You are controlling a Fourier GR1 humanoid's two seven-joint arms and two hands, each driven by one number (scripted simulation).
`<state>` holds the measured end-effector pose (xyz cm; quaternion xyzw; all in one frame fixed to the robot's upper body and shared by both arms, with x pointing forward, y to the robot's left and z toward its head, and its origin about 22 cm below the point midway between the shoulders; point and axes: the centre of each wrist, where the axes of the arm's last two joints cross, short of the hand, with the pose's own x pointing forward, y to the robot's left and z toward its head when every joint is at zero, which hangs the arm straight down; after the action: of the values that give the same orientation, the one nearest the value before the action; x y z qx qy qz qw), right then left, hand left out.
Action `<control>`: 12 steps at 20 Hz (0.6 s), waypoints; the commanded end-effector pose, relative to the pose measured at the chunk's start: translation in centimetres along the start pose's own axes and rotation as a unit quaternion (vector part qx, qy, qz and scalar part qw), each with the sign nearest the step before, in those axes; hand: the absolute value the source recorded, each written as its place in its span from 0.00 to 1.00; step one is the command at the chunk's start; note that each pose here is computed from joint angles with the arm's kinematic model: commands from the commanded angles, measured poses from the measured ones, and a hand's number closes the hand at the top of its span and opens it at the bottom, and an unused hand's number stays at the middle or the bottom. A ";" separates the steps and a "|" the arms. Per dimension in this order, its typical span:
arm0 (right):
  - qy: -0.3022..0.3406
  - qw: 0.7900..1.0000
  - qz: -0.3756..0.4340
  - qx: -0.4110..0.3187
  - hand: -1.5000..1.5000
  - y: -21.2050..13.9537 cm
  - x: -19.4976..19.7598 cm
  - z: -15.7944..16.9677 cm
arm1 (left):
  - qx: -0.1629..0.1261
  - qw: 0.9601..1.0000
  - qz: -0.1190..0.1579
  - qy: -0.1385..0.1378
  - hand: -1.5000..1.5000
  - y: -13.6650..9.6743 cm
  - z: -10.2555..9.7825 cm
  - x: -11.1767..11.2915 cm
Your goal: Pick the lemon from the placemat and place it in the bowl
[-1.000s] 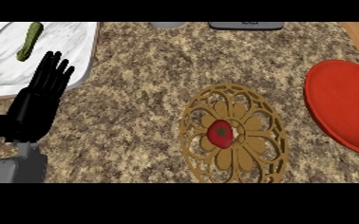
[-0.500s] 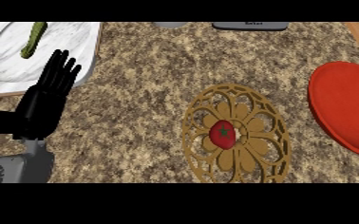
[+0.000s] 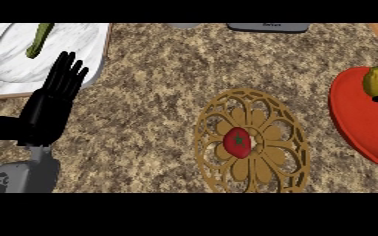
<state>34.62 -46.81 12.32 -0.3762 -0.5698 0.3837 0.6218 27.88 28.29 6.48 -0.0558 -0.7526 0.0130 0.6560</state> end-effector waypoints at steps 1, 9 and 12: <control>0.007 0.996 -0.032 0.079 0.00 1.5 -1.8 -0.3 | -0.001 1.000 -0.005 -0.004 0.50 -0.1 0.1 -0.3; -0.092 0.976 -0.200 -0.002 0.00 1.1 -1.0 -2.0 | 0.006 1.000 -0.002 0.005 0.50 0.2 -0.6 0.1; -0.105 0.943 -0.313 -0.045 0.00 0.2 -2.3 -1.2 | 0.007 1.000 0.009 -0.001 0.50 0.3 -0.1 -0.4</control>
<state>36.02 -47.75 10.62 -0.2177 -0.6836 0.2749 0.6401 27.96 28.42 6.07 -0.0554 -0.7512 0.0187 0.6574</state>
